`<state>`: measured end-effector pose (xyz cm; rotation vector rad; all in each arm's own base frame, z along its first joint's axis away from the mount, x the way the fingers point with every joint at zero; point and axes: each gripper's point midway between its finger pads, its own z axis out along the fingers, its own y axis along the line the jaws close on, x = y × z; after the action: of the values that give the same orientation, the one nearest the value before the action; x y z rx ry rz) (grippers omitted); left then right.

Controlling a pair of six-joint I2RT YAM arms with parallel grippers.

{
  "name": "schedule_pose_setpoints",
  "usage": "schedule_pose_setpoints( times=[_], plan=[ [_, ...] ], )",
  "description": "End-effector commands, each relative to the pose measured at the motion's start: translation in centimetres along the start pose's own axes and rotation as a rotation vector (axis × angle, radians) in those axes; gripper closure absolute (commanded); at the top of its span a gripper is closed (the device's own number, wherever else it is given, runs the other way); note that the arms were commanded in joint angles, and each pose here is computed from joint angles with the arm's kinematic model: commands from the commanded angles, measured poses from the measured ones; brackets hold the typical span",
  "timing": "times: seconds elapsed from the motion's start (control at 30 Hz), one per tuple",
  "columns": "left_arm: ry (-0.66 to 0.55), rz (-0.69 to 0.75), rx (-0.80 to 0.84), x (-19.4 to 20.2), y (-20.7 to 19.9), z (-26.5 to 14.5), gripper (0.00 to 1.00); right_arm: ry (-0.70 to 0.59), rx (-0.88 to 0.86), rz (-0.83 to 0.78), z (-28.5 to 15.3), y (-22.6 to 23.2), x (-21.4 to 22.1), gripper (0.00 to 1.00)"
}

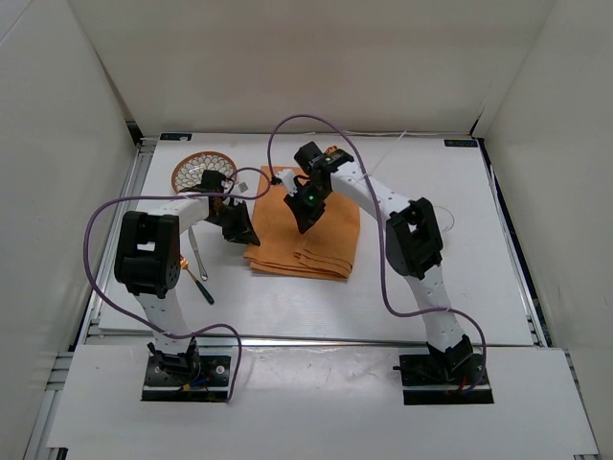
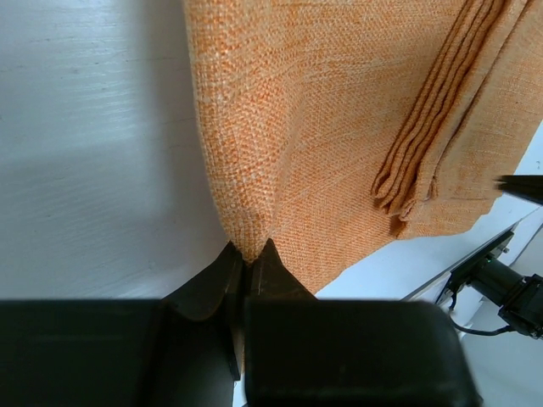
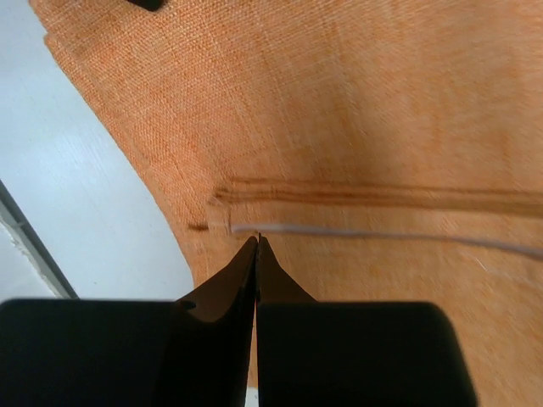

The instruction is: Set the dinner table for one person

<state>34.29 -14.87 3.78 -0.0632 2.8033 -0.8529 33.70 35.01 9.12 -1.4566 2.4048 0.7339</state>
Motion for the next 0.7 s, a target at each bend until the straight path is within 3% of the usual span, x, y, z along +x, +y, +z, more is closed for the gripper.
schedule_pose_setpoints(
  times=[0.0,0.27,0.47,0.67],
  plan=[
    [-0.035,0.011,0.016,-0.4,-1.0,-1.5,0.9,-0.019,-0.094,0.043,1.7,1.0,-0.8,1.0],
    [-0.027,0.019,0.028,-0.4,-1.4,-1.3,0.9,-0.022,-0.113,0.071,4.6,-0.4,-1.5,1.0],
    [-0.017,0.005,0.035,-0.1,-1.4,-1.2,0.9,0.067,-0.085,0.048,7.2,-0.5,0.8,1.0],
    [-0.022,0.005,0.016,-0.2,-1.1,-1.1,0.9,0.165,0.021,-0.002,4.4,-1.2,4.8,1.0]
  ],
)
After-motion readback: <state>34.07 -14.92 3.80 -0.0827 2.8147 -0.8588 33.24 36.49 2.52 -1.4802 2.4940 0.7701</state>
